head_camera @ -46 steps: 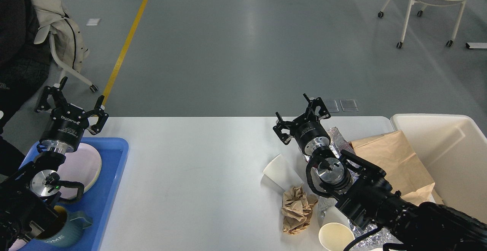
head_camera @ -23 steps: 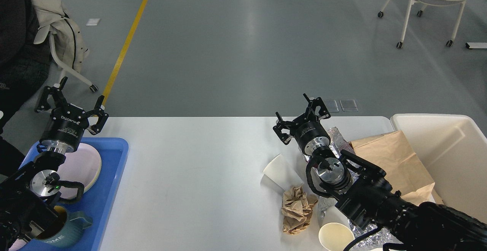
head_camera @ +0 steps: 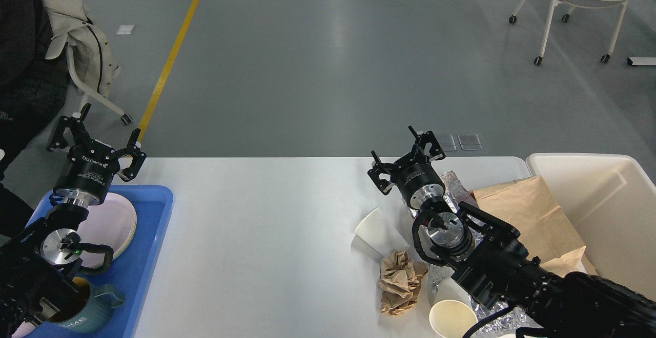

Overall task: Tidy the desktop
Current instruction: 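Raise the right gripper up and away from the brown paper bag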

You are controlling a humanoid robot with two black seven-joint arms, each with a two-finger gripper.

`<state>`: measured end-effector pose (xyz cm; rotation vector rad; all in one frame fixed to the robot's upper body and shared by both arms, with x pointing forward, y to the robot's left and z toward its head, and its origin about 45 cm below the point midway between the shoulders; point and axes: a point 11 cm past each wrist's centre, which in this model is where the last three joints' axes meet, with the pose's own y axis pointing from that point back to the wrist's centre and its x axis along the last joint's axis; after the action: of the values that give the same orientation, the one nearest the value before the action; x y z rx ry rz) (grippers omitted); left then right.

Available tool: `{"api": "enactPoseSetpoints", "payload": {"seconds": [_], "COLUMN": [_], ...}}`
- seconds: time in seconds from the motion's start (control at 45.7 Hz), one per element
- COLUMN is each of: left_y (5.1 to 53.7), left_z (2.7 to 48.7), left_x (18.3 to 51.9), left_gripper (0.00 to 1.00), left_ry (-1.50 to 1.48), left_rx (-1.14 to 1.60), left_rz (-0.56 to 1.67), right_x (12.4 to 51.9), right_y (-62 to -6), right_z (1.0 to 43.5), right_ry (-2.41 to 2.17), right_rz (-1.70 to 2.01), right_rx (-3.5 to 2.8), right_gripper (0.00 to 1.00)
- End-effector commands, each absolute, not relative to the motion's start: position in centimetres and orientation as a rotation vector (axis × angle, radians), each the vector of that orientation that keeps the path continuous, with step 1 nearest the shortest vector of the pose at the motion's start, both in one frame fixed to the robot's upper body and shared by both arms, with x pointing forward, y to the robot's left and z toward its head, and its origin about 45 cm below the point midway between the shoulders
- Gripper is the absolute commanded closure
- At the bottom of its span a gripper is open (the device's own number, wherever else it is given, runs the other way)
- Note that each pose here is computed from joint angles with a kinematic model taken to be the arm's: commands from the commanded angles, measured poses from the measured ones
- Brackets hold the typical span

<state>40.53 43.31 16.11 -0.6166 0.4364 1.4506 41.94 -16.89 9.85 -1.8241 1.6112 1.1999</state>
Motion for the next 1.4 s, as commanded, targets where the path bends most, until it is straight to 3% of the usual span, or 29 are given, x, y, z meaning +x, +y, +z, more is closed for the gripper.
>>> {"api": "enactPoseSetpoints", "payload": {"seconds": [0.0, 0.35, 0.591, 0.898, 1.248, 1.379], "left_y": [43.3, 43.3, 43.3, 43.3, 43.3, 43.3], "left_z": [16.1, 16.1, 16.1, 16.1, 16.1, 16.0], "left_x": [40.5, 40.5, 40.5, 40.5, 40.5, 40.5], "left_gripper": [0.00, 0.00, 0.00, 0.00, 0.00, 0.00], "left_ry": [0.436, 0.436, 0.436, 0.436, 0.437, 0.438], "left_rx": [-0.616, -0.616, -0.616, -0.616, -0.616, -0.618], "left_rz": [1.451, 1.451, 1.451, 1.451, 1.450, 1.450], "right_x": [41.9, 42.2, 46.7, 47.6, 49.0, 49.2], "right_y": [-16.9, -15.1, -15.7, -17.6, -25.7, -26.2], "right_z": [9.9, 10.8, 18.7, 22.0, 24.3, 24.8], "right_ry": [1.611, 1.541, 1.323, 1.172, 1.299, 1.307], "right_rz": [1.200, 1.216, 1.050, 0.949, 0.794, 0.788], "right_rx": [-1.824, -1.832, -1.790, -1.783, -1.753, -1.740], "right_gripper": [0.00, 0.00, 0.00, 0.00, 0.00, 0.00]}}
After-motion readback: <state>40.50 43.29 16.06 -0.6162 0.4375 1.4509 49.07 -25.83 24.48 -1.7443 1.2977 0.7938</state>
